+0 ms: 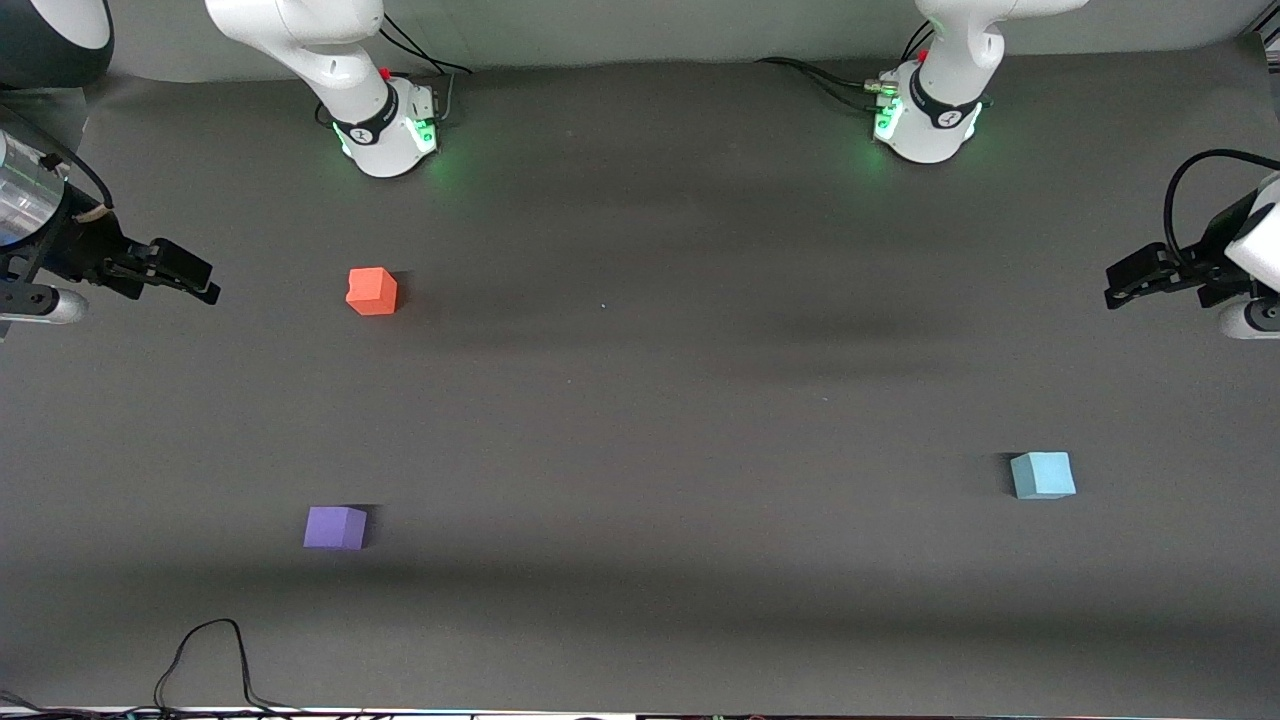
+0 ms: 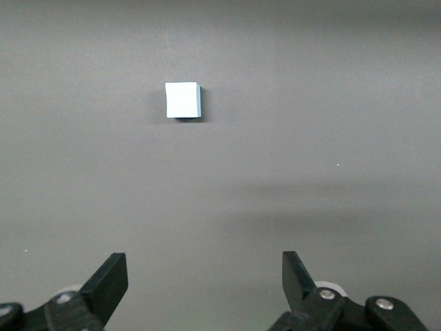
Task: Place blue block between orange and purple blocks
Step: 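Move the left gripper toward the light blue cube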
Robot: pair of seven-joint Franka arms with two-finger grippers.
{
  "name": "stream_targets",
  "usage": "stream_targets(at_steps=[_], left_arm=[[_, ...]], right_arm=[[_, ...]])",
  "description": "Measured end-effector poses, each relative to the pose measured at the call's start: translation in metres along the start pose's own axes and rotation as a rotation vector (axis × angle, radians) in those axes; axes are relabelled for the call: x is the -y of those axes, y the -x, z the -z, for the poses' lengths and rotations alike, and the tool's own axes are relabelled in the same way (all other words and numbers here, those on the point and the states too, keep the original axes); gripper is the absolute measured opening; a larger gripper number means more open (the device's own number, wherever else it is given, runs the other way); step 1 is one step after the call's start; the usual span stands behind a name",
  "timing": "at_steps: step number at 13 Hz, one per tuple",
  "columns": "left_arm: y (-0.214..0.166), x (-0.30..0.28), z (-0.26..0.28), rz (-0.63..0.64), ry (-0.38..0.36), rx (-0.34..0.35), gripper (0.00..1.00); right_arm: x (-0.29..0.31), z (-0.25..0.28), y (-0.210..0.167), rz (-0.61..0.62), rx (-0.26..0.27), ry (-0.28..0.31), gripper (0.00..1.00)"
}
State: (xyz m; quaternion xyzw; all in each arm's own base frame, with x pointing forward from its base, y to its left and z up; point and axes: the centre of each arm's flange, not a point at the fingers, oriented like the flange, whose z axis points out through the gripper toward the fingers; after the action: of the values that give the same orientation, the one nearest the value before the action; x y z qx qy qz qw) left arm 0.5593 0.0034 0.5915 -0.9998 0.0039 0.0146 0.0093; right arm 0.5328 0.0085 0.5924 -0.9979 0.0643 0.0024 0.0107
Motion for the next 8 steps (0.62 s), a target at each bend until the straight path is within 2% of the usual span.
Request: stream_targets(at_steps=[8], left_arm=[[-0.0033,0.0006,-0.0069,-0.004,0.0,0.008,1.0]], right_arm=[[-0.0037,-0.0061,-0.0035,-0.007,0.011,0.001,1.0]])
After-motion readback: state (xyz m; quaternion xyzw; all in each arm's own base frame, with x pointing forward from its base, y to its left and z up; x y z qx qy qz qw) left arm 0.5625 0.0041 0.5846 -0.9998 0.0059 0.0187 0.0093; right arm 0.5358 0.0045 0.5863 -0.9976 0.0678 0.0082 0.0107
